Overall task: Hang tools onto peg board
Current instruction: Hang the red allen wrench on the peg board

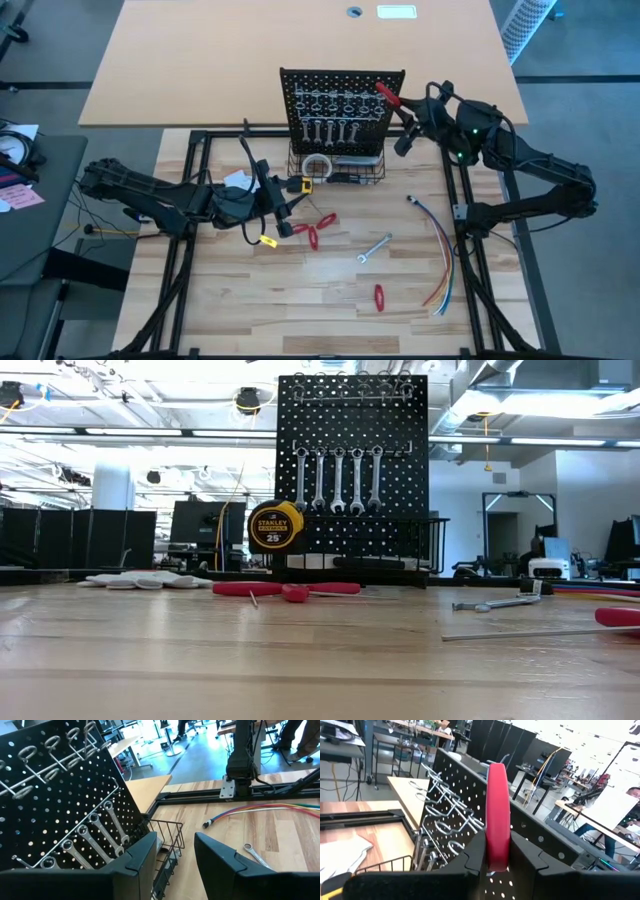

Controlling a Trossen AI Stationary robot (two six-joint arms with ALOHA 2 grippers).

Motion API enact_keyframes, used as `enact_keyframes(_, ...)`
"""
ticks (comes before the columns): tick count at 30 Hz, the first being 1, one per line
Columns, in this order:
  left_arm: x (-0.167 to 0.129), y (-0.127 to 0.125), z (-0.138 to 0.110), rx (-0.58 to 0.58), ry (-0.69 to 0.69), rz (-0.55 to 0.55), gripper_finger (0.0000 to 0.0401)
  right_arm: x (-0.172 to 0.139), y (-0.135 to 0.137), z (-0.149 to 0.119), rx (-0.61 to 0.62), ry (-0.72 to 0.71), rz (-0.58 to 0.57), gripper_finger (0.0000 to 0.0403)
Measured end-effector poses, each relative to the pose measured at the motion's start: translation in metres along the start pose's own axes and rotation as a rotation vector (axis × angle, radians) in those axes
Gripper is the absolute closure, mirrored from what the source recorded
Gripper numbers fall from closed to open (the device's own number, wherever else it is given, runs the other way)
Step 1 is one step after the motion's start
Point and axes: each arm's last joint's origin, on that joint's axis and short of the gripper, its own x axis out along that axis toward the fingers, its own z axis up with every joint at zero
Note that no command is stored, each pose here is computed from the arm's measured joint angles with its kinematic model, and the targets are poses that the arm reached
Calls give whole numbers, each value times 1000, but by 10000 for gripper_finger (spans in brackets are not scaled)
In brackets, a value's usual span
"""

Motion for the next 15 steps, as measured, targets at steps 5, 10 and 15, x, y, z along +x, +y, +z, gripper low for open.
enact_keyframes(5, 0, 0, 0, 0, 0, 0, 271, 0, 1, -1, -6, 8, 16, 336)
enact_keyframes(10, 0, 0, 0, 0, 0, 0, 271, -1, 6, -1, -14, 8, 41, 336)
enact_keyframes(15, 0, 0, 0, 0, 0, 0, 271, -3, 8, 3, -2, -25, 51, 337)
